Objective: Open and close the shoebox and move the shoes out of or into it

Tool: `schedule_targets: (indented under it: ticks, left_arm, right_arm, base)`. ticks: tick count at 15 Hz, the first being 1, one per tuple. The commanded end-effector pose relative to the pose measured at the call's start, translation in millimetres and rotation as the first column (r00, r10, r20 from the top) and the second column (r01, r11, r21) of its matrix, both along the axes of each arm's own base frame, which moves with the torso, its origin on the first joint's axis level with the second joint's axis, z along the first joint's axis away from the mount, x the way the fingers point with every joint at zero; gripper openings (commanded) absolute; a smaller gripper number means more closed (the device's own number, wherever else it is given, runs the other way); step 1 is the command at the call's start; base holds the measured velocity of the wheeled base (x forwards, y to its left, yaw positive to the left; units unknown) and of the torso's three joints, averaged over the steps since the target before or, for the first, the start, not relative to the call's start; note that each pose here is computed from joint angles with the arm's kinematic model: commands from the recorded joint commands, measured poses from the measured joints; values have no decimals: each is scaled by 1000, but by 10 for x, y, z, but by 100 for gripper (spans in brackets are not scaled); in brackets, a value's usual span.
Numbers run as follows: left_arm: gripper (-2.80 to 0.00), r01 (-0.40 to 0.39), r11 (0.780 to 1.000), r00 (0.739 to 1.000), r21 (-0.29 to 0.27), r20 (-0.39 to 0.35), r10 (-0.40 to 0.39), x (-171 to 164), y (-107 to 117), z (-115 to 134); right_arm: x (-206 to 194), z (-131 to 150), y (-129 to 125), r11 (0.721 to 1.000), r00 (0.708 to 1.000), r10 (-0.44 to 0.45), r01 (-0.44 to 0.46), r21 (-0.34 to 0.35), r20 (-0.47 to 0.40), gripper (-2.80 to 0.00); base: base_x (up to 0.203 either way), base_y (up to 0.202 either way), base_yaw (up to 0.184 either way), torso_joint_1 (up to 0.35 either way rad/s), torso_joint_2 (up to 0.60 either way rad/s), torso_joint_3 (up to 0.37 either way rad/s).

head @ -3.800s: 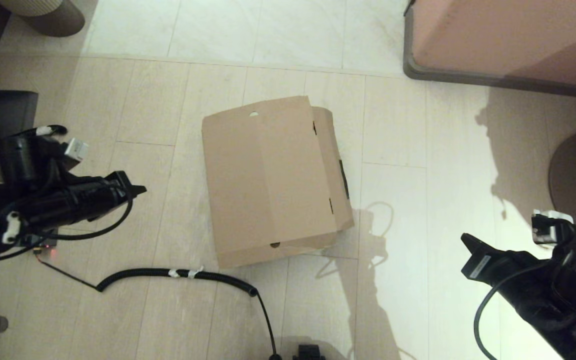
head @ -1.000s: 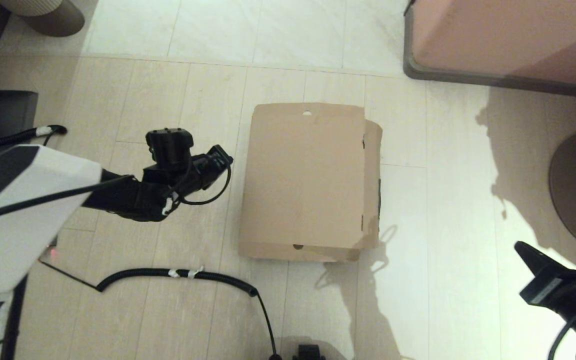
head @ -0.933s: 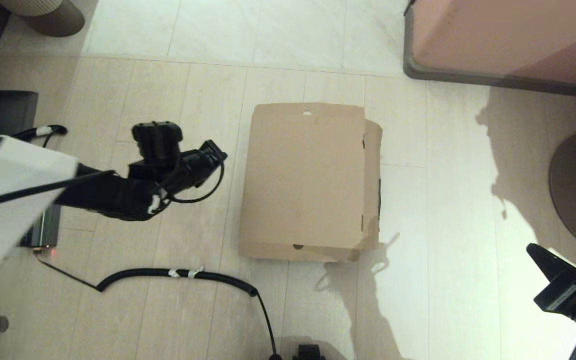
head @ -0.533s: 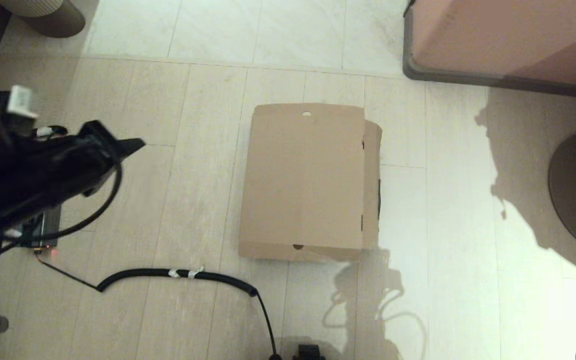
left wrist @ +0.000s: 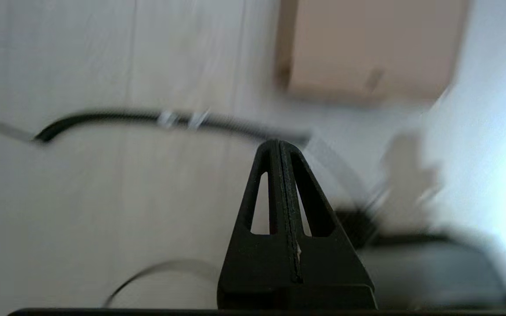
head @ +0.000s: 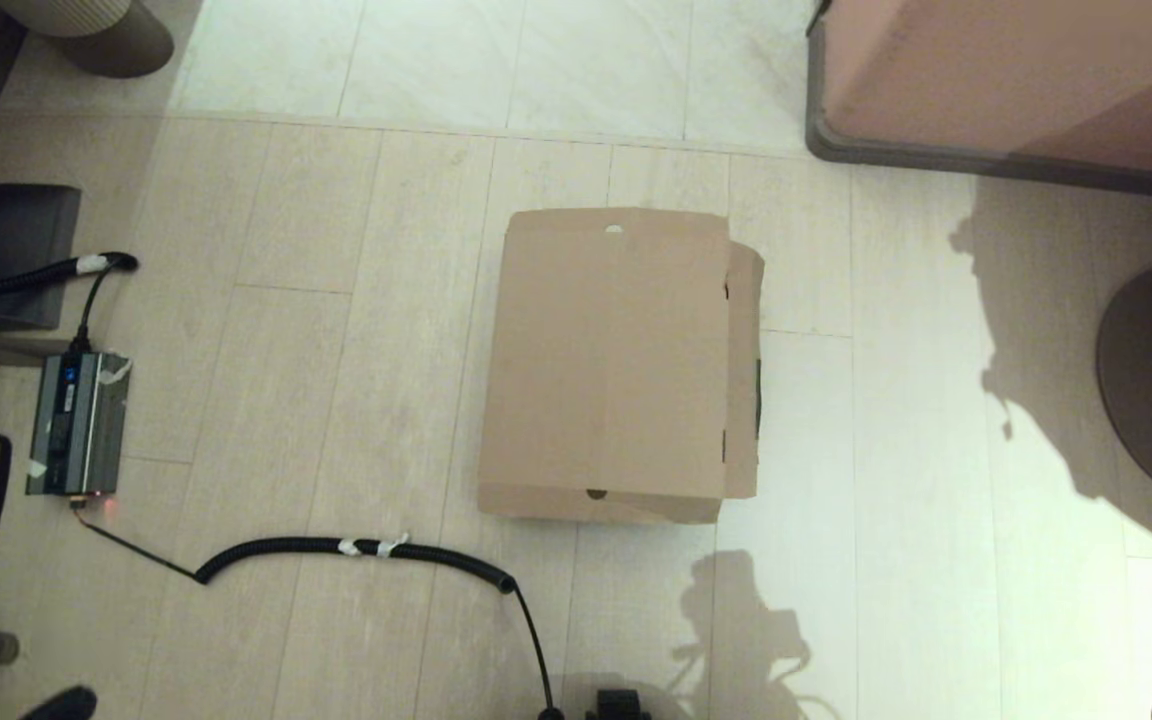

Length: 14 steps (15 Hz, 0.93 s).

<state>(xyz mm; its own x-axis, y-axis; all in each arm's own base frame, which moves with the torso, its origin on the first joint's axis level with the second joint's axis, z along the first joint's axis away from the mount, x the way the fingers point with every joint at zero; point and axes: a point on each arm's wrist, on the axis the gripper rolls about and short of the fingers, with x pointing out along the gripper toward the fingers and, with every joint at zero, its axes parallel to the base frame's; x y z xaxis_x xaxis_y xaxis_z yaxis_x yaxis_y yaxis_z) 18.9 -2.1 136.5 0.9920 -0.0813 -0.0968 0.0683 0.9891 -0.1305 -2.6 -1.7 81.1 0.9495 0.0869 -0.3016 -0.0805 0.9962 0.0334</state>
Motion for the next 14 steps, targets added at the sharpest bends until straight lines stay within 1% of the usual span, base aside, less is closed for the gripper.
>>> schedule_targets:
  ticks: [1, 2, 3, 4, 5, 6, 7, 8, 9, 10, 11, 12, 13, 14]
  left_arm:
    - [-280, -10, 998, 999, 70, -47, 13, -197, -12, -301]
    - [-280, -6, 996, 986, 90, -163, 21, -178, -9, -408]
    - [-280, -1, 995, 974, 99, -225, 23, -166, -7, -459]
    - [-280, 8, 995, 974, 102, -227, 16, -175, -7, -471]
    - [-280, 25, 994, 982, 106, -191, -5, -212, -9, -477]
    - [-280, 44, 993, 991, 111, -129, -30, -270, -10, -483]
    - [-280, 49, 992, 998, 113, -51, -44, -341, -10, -494]
    - [-280, 47, 994, 999, 101, 13, -48, -401, -9, -509]
    - [-280, 42, 996, 997, 82, 59, -46, -442, -7, -523]
    - [-280, 12, 998, 996, 57, 83, -17, -462, 1, -532]
    - [-280, -10, 999, 997, 49, 83, 6, -461, 7, -536]
    - [-280, -15, 998, 996, 59, 86, 10, -454, 8, -546]
    - [-280, -26, 995, 993, 92, 115, 15, -445, 10, -538]
    - [-280, -37, 983, 990, 179, 137, 13, -430, 12, -554]
  right_arm:
    - [-14, -9, 1, 999, 999, -43, 43, -10, -28, -280]
    - [-13, -9, 5, 996, 995, -90, 88, -32, -42, -280]
    - [-12, -8, 8, 990, 990, -133, 131, -47, -49, -280]
    - [-25, -10, 10, 984, 985, -171, 169, -47, -34, -280]
    - [-18, -8, 10, 983, 983, -183, 182, -26, -4, -280]
    - [6, -13, 8, 982, 981, -191, 191, 3, 43, -280]
    - [16, 14, 8, 981, 976, -195, 192, 34, 99, -280]
    - [-13, 1, 10, 985, 978, -174, 171, 32, 119, -280]
    - [-38, -22, 11, 993, 987, -117, 116, 14, 114, -280]
    - [-56, -31, 12, 997, 990, -79, 80, -3, 113, -280]
    - [-84, -36, 12, 997, 986, -81, 83, -3, 144, -280]
    - [-133, -44, 12, 996, 975, -85, 86, 1, 206, -280]
    - [-180, -56, 11, 996, 957, -91, 93, 5, 274, -280]
    - [-201, -54, 9, 995, 942, -102, 104, 13, 321, -280]
  base:
    - [0, 0, 0, 0, 0, 0]
    - [0, 0, 0, 0, 0, 0]
    - [0, 0, 0, 0, 0, 0]
    - [0, 0, 0, 0, 0, 0]
    - [0, 0, 0, 0, 0, 0]
    - [0, 0, 0, 0, 0, 0]
    - [0, 0, 0, 0, 0, 0]
    - [0, 0, 0, 0, 0, 0]
    - [0, 0, 0, 0, 0, 0]
    - [0, 0, 0, 0, 0, 0]
    - [0, 0, 0, 0, 0, 0]
    - [0, 0, 0, 0, 0, 0]
    - [0, 0, 0, 0, 0, 0]
    - [0, 0, 0, 0, 0, 0]
